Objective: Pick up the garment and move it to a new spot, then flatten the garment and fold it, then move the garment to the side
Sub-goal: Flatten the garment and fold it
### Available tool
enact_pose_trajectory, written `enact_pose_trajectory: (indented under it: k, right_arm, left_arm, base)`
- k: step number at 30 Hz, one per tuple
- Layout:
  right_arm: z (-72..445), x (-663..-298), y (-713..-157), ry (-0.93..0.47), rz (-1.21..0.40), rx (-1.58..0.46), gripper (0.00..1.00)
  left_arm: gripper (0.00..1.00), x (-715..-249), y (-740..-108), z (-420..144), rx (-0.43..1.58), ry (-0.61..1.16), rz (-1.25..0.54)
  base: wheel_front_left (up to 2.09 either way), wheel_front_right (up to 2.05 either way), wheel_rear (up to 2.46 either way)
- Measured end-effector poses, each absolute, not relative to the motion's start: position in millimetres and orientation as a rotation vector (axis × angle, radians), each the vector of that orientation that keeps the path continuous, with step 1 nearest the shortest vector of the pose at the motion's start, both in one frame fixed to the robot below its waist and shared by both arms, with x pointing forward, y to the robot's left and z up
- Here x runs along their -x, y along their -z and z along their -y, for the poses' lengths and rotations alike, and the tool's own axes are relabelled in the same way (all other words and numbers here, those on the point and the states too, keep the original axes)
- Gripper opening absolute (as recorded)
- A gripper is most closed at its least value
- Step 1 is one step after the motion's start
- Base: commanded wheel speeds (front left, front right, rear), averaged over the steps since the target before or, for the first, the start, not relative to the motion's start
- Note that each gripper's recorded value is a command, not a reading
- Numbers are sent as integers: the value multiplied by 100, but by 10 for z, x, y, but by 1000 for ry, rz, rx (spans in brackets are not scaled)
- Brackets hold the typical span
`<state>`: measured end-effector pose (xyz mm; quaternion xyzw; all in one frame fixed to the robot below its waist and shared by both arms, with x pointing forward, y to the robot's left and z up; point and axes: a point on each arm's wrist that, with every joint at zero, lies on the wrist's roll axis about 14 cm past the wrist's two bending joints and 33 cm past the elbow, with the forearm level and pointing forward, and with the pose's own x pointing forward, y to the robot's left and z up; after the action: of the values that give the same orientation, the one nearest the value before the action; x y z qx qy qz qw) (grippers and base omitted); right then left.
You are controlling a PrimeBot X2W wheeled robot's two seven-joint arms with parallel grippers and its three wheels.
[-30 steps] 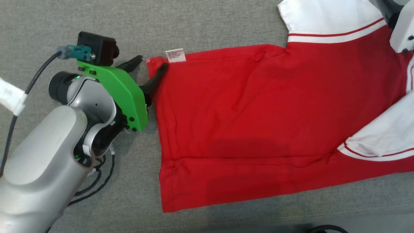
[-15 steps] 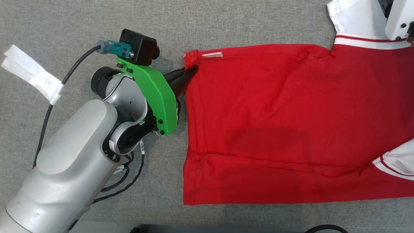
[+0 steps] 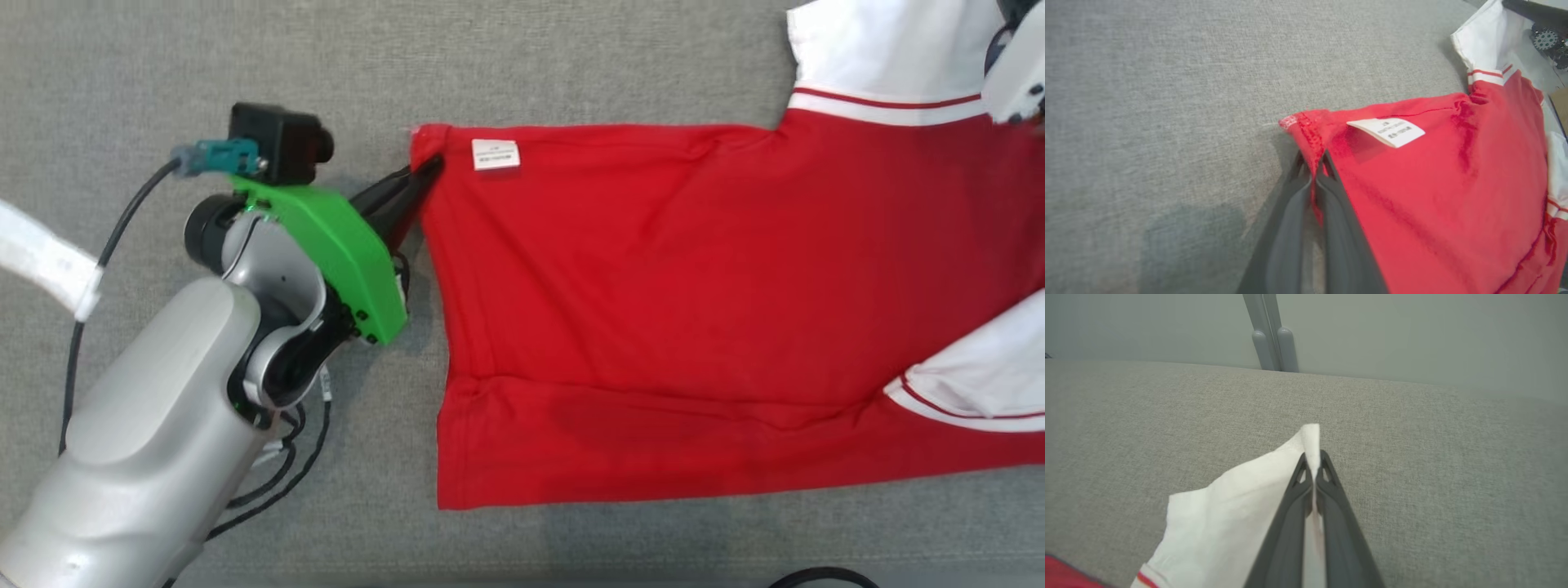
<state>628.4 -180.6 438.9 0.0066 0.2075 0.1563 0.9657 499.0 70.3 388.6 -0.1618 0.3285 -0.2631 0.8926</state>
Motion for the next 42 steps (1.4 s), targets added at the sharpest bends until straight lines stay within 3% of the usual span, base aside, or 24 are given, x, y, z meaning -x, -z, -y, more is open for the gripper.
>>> enact_pose_trajectory:
  k: [16, 26, 42]
  right_arm:
    - [2120, -5105, -5104, -308, -192, -202, 0]
    - [2202, -4307, -4781, -218, -265, -306, 0]
    - [2347, -3960, -4736, -123, -251, -387, 0]
  left_arm:
    - [0, -4556, -4399, -698, 406, 464, -465]
    - [0, -4254, -4381, -580, 467, 448, -409]
    - [0, -3869, -4477, -690, 563, 401, -333]
  base:
    - [0, 0, 0]
    - [0, 0, 0]
    - [0, 0, 0]
